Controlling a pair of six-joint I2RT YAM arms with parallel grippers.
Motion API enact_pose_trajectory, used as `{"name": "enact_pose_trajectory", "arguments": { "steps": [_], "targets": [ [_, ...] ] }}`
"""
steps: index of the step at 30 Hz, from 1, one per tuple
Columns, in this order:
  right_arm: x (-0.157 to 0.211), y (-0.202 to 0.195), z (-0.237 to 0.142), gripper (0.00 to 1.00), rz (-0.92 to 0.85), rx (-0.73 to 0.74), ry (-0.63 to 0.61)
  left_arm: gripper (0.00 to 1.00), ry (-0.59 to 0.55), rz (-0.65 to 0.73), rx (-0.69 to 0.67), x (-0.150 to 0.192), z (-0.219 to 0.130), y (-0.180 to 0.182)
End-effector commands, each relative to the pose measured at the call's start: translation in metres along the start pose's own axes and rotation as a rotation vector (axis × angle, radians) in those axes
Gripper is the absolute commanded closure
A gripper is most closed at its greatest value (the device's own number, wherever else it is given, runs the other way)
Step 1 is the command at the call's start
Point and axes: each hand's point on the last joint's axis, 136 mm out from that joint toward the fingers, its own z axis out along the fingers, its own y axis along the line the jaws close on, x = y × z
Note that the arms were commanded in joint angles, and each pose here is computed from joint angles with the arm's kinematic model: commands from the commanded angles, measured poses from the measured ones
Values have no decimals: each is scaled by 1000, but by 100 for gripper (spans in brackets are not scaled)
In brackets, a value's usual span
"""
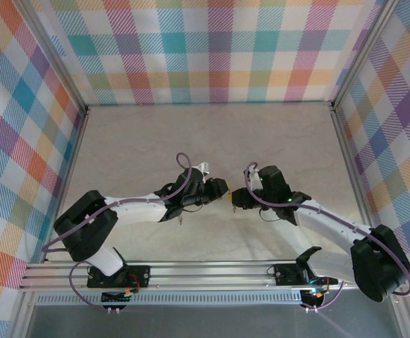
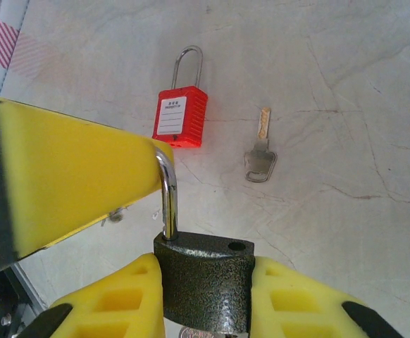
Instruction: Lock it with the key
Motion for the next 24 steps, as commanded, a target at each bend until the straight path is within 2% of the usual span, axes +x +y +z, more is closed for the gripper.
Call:
{"name": "enact_pose_trajectory", "arguments": {
  "steps": [1, 8, 12, 16, 20, 23, 24],
  "targets": [
    [-10, 16, -6, 73, -29, -64, -46, 76, 5, -13, 52, 4, 3, -8],
    [-7, 19, -2, 73, -21, -91, -30, 83, -12, -8, 72, 0, 0, -16],
    [-7, 20, -3, 72, -19, -97, -30, 96, -23, 0, 75, -2, -3, -19],
    [-7, 20, -3, 72, -18, -98, -30, 98, -25, 1, 72, -3, -4, -19],
    [-6, 21, -3, 65, -14, -103, -29, 100, -29, 2, 78, -4, -6, -22],
    [-5, 23, -6, 52, -14, -115, -24, 100, -25, 23, 79, -6, -9, -29],
    [-4, 24, -7, 50, -14, -116, -22, 100, -17, 43, 84, -6, -10, -33]
  ]
}}
